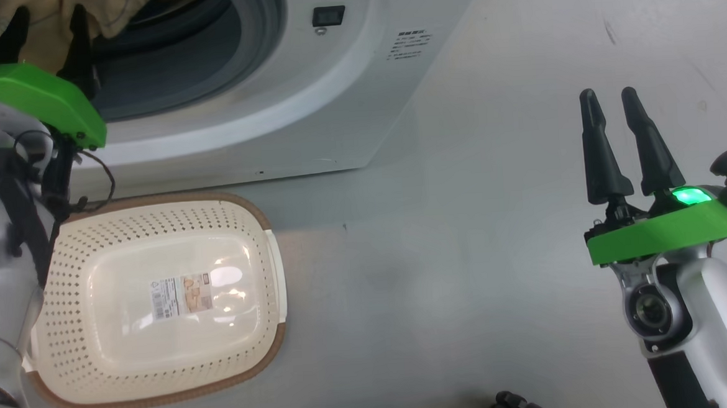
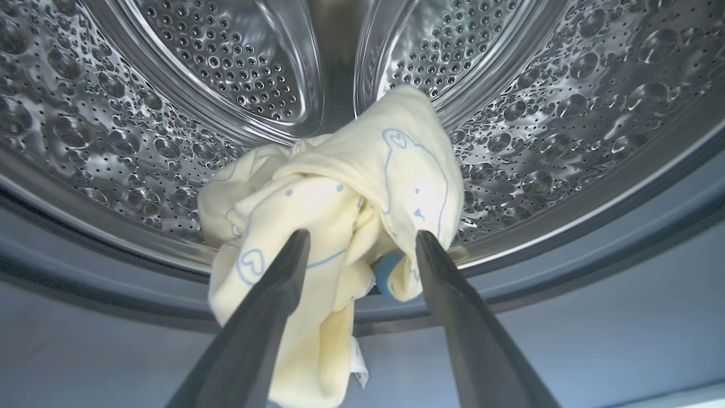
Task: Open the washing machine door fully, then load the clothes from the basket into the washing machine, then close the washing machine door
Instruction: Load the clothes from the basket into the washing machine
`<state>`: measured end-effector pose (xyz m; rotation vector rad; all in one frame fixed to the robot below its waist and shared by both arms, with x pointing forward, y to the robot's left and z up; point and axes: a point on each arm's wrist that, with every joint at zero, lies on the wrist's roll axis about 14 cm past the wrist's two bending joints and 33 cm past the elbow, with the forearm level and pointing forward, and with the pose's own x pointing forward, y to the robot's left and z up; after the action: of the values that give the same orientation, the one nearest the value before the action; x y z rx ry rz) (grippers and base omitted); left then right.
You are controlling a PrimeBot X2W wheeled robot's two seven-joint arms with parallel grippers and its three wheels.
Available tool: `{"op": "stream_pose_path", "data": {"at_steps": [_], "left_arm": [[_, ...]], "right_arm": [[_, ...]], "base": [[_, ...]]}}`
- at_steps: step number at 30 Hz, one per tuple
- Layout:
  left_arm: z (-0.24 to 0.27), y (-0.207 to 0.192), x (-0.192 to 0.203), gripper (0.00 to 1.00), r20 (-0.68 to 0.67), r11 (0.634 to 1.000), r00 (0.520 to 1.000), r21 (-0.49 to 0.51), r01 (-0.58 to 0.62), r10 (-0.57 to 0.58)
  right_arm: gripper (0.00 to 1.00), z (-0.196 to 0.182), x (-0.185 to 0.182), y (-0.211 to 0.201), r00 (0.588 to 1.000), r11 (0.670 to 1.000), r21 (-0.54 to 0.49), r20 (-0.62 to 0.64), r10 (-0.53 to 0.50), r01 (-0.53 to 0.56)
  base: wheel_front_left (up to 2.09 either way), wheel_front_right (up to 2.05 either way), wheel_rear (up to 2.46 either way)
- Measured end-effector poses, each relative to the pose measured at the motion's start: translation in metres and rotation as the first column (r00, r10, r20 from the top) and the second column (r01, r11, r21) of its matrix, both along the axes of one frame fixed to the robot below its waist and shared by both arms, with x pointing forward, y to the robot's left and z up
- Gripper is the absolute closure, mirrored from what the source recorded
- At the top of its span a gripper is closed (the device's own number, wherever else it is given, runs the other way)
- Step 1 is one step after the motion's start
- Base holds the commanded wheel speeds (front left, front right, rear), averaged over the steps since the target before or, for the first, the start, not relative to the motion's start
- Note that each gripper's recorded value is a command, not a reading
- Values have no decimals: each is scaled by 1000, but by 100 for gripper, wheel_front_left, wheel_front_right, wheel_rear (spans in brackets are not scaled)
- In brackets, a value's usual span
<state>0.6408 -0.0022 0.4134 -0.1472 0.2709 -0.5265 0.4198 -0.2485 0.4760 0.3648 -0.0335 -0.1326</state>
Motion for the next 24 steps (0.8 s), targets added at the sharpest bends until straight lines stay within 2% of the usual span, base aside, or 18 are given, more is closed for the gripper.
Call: {"op": "stream_pose_path", "data": {"at_steps": [9,24], "left_arm": [[20,8,-12,0,31,997,999,-72,-19,21],[27,30,-69,0,30,991,997,-111,-70,73]], "right_arm": [[0,9,3,2,999,1000,-10,26,23,-22],[0,24,-7,9,996,998,-26,60,67,-66]], "base": [[0,0,0],[0,0,0]]}}
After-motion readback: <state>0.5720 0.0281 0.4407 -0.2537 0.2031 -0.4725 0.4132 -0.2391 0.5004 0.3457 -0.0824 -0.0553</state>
